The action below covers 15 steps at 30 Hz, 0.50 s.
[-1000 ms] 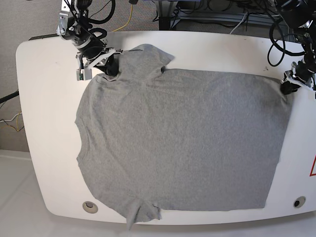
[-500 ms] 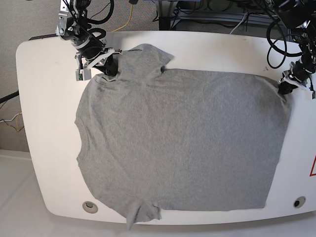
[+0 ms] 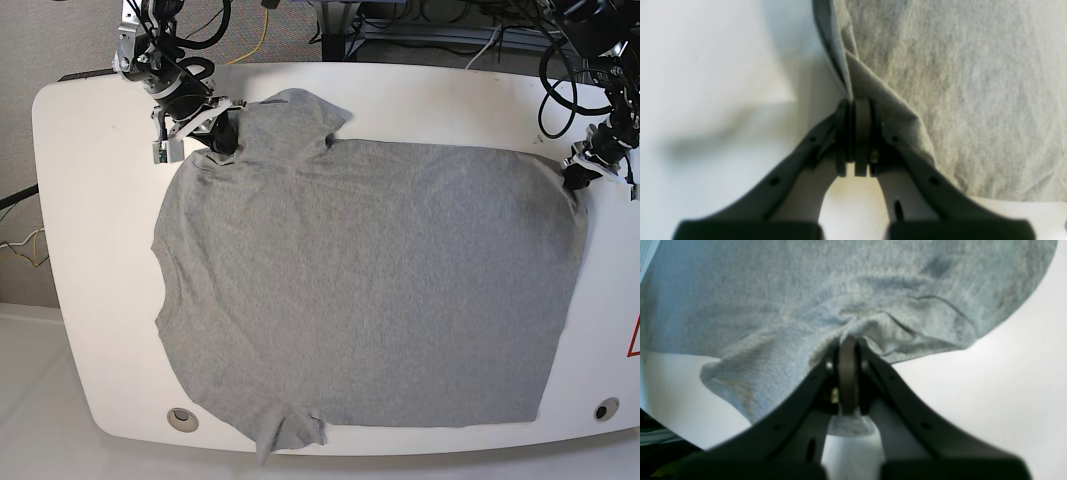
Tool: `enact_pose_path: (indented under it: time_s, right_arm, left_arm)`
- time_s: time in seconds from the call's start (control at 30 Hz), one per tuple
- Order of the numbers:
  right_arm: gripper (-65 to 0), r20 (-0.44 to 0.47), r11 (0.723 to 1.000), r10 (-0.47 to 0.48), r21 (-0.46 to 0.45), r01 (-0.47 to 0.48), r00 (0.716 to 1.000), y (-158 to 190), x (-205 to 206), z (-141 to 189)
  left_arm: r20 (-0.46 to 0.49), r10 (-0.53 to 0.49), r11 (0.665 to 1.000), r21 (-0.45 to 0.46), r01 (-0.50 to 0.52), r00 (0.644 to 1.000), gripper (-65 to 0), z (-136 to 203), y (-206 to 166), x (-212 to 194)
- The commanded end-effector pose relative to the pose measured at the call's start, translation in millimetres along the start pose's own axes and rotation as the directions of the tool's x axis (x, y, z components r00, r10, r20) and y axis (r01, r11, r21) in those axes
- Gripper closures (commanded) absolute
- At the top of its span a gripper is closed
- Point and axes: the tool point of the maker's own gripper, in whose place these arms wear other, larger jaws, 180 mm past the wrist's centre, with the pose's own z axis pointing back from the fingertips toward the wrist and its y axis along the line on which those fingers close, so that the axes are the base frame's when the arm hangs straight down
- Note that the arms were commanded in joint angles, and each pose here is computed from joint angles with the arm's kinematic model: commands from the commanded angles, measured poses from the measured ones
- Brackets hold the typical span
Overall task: Fold the T-shirt properly
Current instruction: 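Hold both shoulder corners and tighten grip with both grippers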
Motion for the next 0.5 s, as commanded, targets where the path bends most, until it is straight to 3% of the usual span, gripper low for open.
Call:
enact_pose_path:
  time_s: [0.0,0.47]
  right_arm:
    - [0.0,0.038,1.000,0.014,0.010,-0.014,0.999,2.0,11.7,1.9]
    - [0.0,0.038,1.000,0.014,0.010,-0.014,0.999,2.0,11.7,1.9]
  left_arm:
    - [-0.091,-0.027,0.999,0.038,0.031,0.996,-2.6,4.2,10.2,-14.7]
    - [-0.095,-0.030,0.999,0.042,0.034,0.995,-2.6,5.7,12.0,-16.1]
